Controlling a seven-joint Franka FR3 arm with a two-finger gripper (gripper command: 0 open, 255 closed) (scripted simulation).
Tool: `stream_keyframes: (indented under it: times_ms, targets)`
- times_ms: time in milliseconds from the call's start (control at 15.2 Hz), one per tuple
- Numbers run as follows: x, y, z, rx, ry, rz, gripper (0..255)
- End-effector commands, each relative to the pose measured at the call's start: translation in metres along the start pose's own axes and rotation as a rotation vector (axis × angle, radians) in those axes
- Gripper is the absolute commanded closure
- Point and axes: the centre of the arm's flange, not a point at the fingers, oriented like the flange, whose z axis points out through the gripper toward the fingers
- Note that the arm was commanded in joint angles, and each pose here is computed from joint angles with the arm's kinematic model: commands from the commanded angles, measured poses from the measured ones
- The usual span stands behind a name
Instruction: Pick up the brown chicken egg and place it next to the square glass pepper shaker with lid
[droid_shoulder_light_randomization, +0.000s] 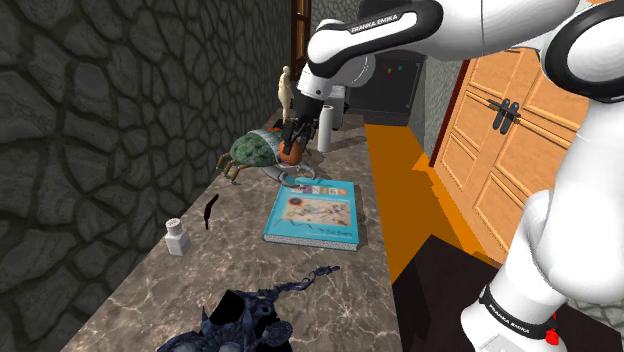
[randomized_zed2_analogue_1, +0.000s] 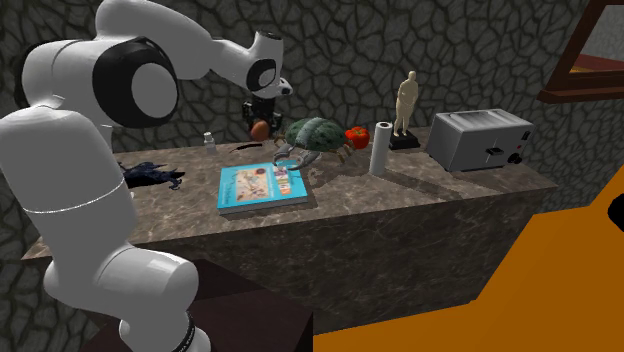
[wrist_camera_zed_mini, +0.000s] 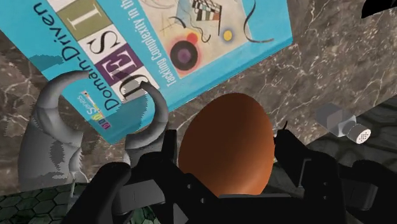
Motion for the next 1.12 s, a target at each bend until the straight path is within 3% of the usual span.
stream_keyframes:
  times_ms: [0,1056]
  targets:
    - [0.004,-0.025,0.009,0.0,0.001,0.001,255]
    - [0.05,-0.221,0.072,0.0,0.001,0.001,255]
